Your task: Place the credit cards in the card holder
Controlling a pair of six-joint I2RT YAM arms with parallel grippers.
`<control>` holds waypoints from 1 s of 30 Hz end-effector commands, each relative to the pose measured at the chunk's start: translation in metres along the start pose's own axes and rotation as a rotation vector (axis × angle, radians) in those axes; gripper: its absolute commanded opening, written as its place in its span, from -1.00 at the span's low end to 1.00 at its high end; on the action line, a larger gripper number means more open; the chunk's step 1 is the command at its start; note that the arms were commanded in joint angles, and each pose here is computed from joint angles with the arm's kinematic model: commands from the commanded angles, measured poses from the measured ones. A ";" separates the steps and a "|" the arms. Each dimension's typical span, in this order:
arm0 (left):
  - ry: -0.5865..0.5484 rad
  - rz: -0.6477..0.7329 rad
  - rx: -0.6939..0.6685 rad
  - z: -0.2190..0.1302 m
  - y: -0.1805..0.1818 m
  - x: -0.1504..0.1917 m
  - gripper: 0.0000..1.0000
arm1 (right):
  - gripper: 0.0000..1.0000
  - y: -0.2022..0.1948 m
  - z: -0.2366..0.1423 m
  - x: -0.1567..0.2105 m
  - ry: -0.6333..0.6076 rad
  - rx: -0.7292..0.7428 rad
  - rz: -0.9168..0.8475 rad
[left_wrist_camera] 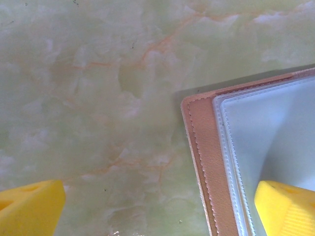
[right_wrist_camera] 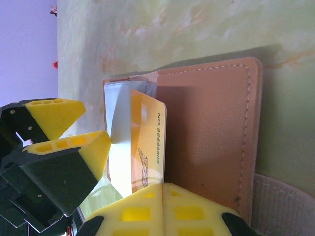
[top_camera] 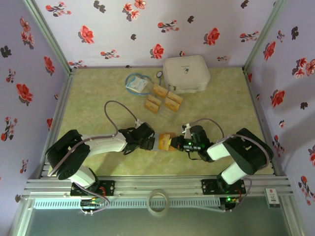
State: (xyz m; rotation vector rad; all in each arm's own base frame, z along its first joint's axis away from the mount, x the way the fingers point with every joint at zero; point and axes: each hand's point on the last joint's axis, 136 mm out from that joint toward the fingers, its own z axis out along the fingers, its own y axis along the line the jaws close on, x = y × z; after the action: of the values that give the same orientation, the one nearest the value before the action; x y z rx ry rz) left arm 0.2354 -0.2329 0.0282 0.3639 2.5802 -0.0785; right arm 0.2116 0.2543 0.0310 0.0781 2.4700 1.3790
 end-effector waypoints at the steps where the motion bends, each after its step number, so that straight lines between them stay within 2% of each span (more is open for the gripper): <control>1: 0.042 0.025 -0.051 0.002 0.012 0.018 0.99 | -1.00 0.000 0.000 0.005 0.015 -0.003 -0.011; 30: 0.038 0.022 -0.045 0.001 0.010 0.018 0.99 | -1.00 -0.003 -0.003 0.009 0.053 0.049 -0.051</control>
State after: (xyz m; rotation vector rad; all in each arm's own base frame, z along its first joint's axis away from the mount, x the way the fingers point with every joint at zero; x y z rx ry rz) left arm 0.2351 -0.2331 0.0284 0.3628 2.5785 -0.0768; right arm 0.2049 0.2496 0.0270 0.0391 2.5201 1.3283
